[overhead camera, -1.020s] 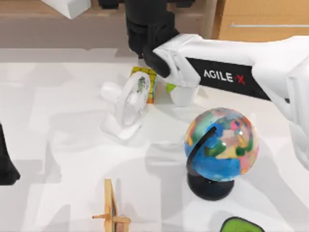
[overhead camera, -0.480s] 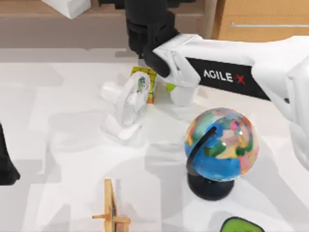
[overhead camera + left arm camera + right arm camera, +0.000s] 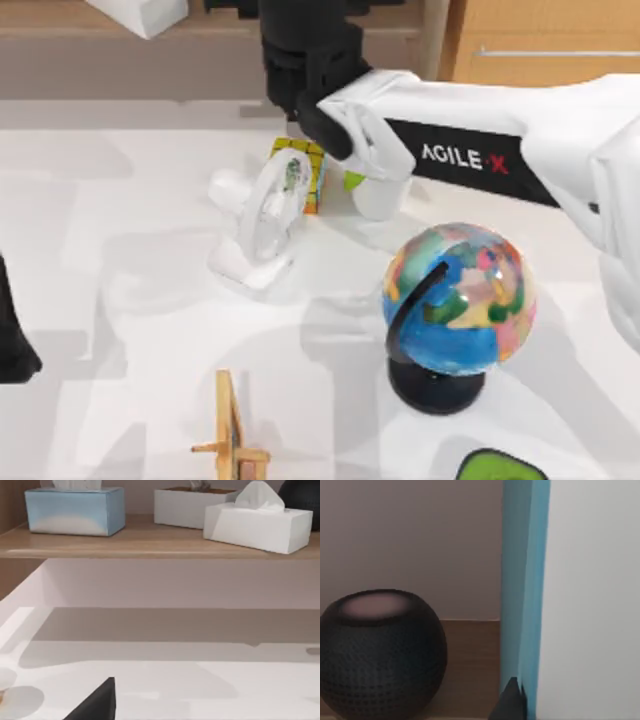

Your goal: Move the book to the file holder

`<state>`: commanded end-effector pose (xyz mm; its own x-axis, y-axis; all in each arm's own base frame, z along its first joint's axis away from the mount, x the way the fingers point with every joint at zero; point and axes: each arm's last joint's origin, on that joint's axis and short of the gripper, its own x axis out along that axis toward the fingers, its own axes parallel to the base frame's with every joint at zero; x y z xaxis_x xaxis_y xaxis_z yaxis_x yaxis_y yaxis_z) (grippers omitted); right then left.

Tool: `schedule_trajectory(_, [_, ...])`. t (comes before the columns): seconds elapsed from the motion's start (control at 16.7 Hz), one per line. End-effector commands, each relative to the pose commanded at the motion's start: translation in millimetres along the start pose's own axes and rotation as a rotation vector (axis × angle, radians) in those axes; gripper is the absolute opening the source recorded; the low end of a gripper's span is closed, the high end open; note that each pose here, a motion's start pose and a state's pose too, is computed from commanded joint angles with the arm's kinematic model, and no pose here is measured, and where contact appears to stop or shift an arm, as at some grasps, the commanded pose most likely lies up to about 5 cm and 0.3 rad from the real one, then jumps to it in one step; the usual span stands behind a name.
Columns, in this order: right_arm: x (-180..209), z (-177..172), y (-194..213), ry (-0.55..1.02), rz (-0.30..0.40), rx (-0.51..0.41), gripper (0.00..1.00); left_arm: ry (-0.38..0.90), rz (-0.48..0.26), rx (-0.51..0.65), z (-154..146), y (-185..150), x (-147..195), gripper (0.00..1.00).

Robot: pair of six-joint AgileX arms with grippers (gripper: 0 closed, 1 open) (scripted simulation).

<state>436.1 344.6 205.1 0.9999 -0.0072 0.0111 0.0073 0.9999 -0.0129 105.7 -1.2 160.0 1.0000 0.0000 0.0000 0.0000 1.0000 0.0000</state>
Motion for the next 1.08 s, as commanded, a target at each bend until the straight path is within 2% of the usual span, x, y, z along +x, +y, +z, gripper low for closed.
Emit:
schedule_trajectory(0.84, [-1,13,2,0.003,0.004,0.0,0.0,0.0,0.0,0.0,0,0,0,1.0])
schedule_trajectory(1.08, [-15,26,-3,0.009,0.026,0.037,0.0,0.0,0.0,0.0,0,0,0,1.0])
